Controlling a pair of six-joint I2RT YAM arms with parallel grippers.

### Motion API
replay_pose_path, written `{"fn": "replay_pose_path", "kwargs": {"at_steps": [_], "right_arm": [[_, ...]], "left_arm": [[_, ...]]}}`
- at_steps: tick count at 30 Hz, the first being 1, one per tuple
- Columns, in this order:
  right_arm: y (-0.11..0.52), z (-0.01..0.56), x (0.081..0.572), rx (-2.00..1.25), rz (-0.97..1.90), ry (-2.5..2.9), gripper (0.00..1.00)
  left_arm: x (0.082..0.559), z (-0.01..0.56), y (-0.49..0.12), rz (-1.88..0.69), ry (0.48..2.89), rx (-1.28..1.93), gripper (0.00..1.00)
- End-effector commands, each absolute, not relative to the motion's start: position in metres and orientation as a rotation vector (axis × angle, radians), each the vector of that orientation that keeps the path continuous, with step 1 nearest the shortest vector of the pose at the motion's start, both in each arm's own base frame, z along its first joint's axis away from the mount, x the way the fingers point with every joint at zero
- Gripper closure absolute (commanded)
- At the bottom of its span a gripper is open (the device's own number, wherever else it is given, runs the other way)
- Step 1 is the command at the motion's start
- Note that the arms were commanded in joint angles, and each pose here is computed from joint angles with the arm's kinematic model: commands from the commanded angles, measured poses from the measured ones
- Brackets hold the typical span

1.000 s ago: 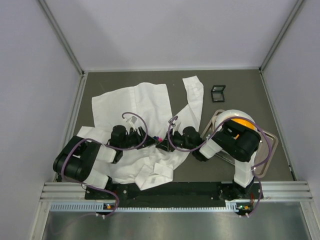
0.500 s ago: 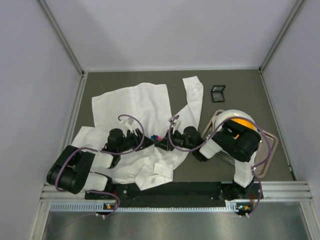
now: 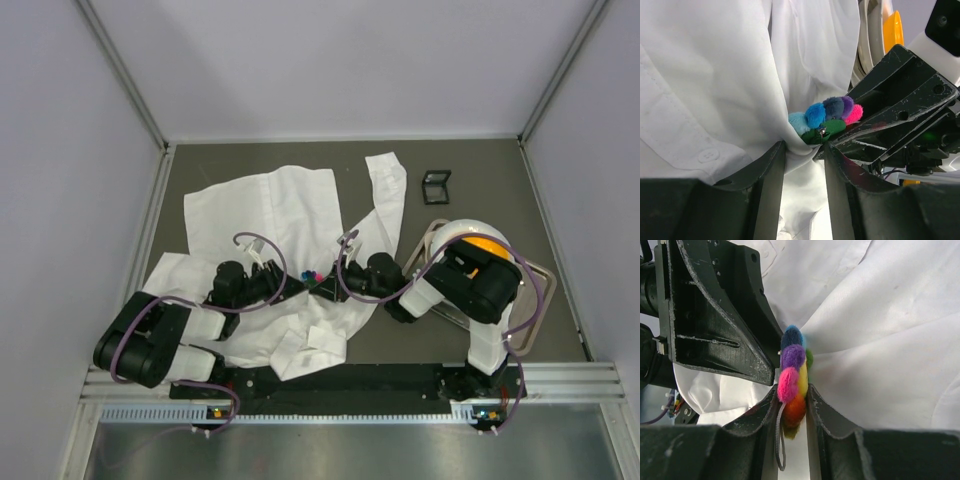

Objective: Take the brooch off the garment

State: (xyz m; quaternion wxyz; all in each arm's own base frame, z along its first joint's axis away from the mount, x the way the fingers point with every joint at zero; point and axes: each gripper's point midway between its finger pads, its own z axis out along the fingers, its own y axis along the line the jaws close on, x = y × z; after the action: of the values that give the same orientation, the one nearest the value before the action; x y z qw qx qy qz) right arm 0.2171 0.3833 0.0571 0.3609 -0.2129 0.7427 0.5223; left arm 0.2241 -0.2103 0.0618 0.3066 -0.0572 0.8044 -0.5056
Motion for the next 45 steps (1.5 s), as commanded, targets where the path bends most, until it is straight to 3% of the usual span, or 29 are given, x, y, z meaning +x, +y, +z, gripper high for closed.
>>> {"fn": "replay_pose_path", "kwargs": {"at_steps": [1, 6, 24, 35, 41, 45], "right_arm": [[0.390, 0.077, 0.215, -0.576, 1.404, 1.810, 1.00], [0.390, 0.077, 0.214, -0.579, 1.409, 1.807, 1.00], [0.392, 0.079, 0.211, -0.600, 1.433, 1.789, 1.00], [0.392, 0.077, 0.212, -0.594, 1.425, 1.805, 1.00], [0.392, 0.077, 0.213, -0.595, 1.422, 1.803, 1.00], [0.392, 0.078, 0.213, -0.597, 1.424, 1.800, 1.00]], "left_arm": [[0.231, 0.079, -0.213, -1.374, 2.041, -0.128, 0.58], [0.232, 0.080, -0.215, -1.395, 2.030, -0.139, 0.59], [0.232, 0.083, -0.219, -1.434, 2.014, -0.129, 0.82], [0.226, 0.090, -0.217, -1.444, 1.993, -0.104, 0.60], [0.228, 0.093, -0.219, -1.447, 1.987, -0.101, 0.57], [0.229, 0.091, -0.219, -1.447, 1.994, -0.106, 0.63]]}}
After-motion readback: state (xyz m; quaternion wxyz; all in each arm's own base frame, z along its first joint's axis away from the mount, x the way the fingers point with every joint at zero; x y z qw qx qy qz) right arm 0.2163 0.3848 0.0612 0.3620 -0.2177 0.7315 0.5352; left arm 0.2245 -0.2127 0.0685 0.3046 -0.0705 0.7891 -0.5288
